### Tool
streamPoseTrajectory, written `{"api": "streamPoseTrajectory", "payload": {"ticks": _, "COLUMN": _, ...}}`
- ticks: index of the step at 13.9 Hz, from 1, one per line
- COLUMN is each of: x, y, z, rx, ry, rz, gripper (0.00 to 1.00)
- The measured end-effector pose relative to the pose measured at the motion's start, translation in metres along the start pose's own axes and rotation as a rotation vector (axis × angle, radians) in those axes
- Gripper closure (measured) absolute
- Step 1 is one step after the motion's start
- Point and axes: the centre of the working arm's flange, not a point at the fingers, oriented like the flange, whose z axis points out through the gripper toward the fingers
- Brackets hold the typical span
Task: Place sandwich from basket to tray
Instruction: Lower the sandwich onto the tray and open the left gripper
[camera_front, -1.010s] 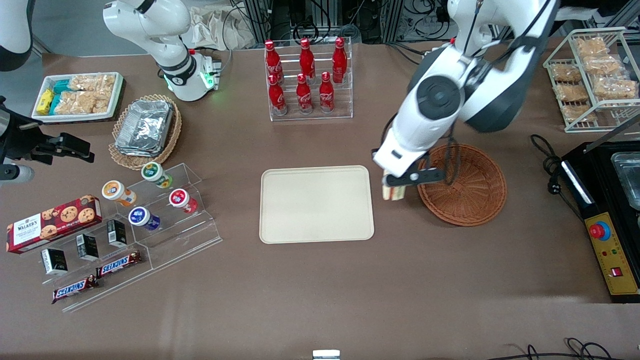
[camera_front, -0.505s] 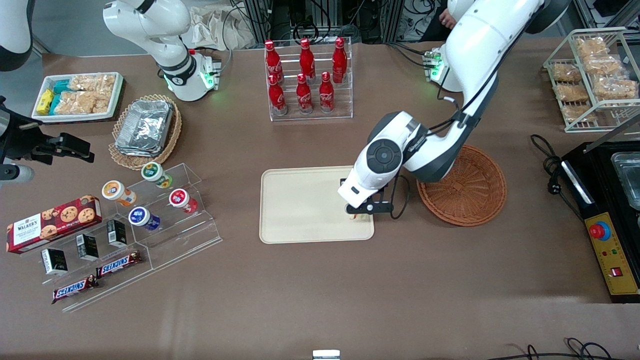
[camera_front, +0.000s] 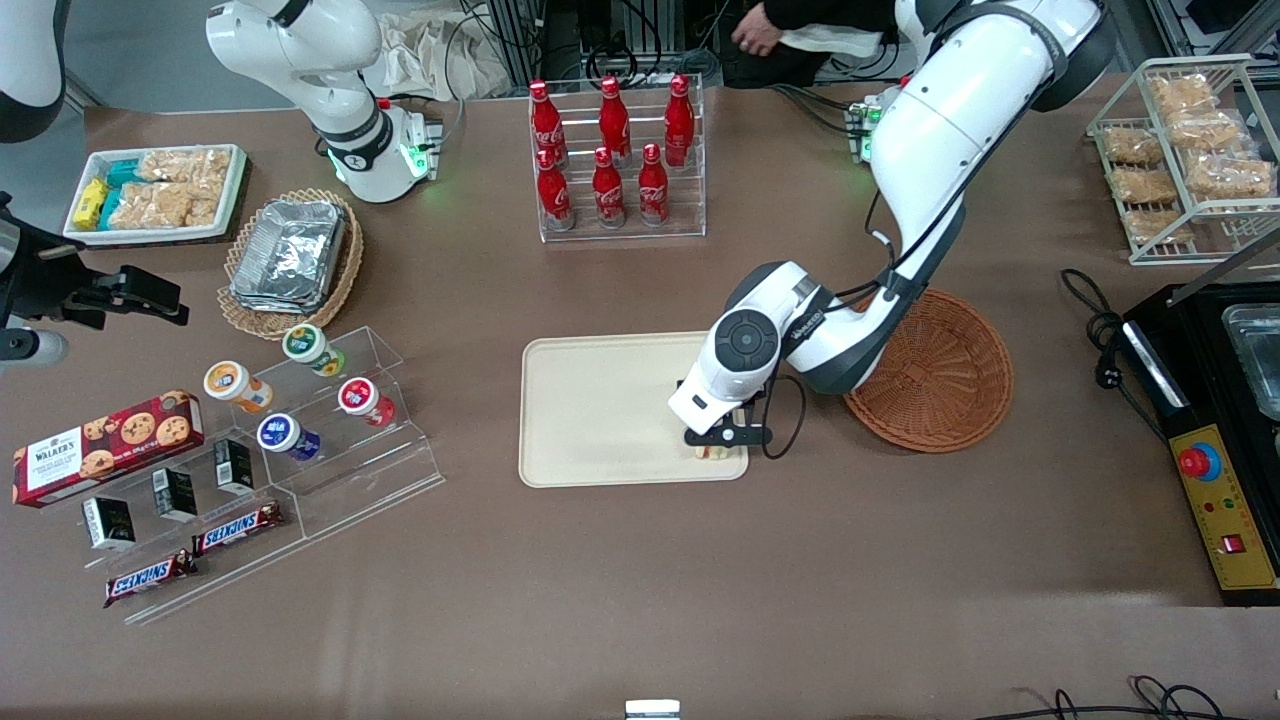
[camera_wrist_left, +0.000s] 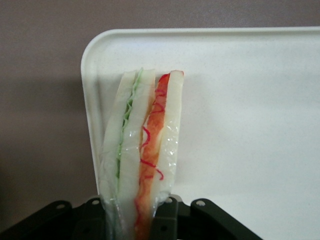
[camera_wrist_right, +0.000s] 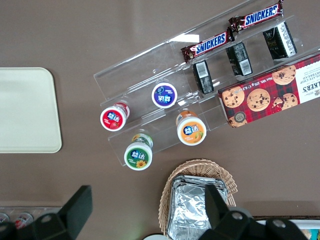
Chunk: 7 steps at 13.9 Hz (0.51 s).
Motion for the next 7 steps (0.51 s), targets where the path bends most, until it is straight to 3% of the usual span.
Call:
{"api": "streamPoseTrajectory", "payload": {"ticks": 2, "x": 0.001, "y": -0.001, "z": 0.008, "rx": 0.009, "ry": 0.004, "rz": -0.001, "gripper": 0.77}}
{"api": "streamPoseTrajectory", "payload": {"ticks": 3, "x": 0.003, "y": -0.001, "z": 0.009, "rx": 0.015, "ry": 0.011, "rz": 0.004, "gripper": 0.7}}
{"api": "streamPoseTrajectory", "payload": {"ticks": 7, "x": 0.011, "y": 0.001, "z": -0.002, "rx": 0.008, "ry": 0.044, "rz": 0.0, "gripper": 0.28}}
